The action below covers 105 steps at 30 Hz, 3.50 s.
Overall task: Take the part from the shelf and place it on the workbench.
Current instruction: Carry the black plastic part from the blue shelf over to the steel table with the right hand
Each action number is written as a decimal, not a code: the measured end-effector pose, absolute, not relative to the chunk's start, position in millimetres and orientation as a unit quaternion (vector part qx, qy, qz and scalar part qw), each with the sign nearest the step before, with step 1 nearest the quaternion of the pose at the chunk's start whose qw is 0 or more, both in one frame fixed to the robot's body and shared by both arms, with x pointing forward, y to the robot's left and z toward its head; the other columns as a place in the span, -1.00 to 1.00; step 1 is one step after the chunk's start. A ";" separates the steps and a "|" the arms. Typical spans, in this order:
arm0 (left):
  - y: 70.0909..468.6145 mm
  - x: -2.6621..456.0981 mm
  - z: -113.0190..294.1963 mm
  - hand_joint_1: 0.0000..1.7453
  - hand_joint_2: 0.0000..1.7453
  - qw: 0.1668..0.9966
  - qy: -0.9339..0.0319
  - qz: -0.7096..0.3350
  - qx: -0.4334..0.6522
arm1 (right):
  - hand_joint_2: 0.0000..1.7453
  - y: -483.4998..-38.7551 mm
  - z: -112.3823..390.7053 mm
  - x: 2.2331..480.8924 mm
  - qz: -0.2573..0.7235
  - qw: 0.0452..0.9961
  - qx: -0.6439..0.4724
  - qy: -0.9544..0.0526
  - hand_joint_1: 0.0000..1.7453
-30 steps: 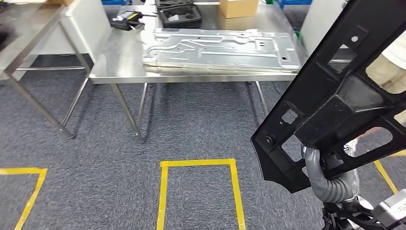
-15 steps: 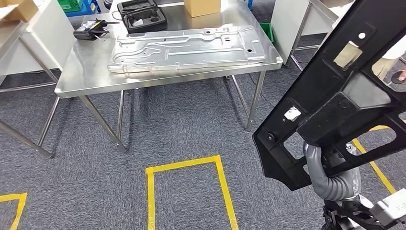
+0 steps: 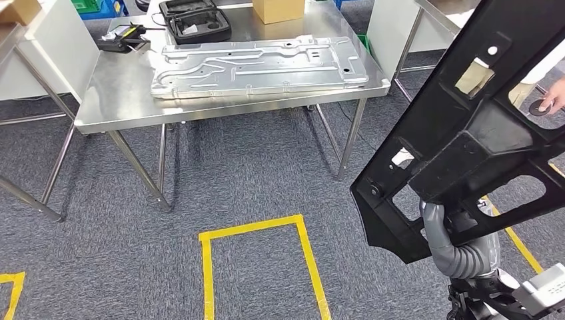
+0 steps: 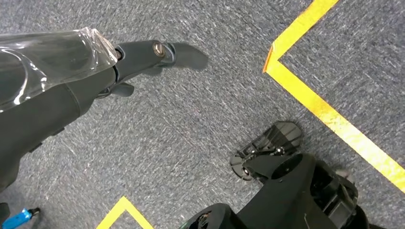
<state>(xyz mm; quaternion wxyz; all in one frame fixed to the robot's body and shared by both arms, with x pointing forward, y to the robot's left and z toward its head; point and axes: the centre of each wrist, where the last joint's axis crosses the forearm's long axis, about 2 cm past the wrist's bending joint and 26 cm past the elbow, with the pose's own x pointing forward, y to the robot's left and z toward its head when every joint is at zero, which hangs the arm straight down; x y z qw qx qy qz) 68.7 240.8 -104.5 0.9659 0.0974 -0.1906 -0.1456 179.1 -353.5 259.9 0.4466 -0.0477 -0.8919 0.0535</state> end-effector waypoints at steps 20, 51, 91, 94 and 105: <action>242.3 66.7 -104.9 -1.00 1.00 0.966 -0.187 -0.145 0.099 | 1.00 -352.9 262.6 181.1 0.063 0.447 -0.064 -0.890 1.00; 243.9 65.0 -105.4 -1.00 1.00 0.966 -0.187 -0.146 0.099 | 1.00 -351.9 260.5 180.2 0.059 0.446 -0.060 -0.891 1.00; 246.0 63.6 -105.8 -1.00 1.00 0.966 -0.186 -0.147 0.100 | 1.00 -351.0 257.4 179.5 0.055 0.447 -0.054 -0.891 1.00; 245.4 61.5 -106.1 -1.00 1.00 0.967 -0.184 -0.147 0.099 | 1.00 -351.0 257.2 179.4 0.054 0.448 -0.054 -0.891 1.00; 244.6 69.3 -104.8 -1.00 1.00 0.966 -0.190 -0.144 0.098 | 1.00 -350.6 257.2 180.2 0.054 0.447 -0.053 -0.891 1.00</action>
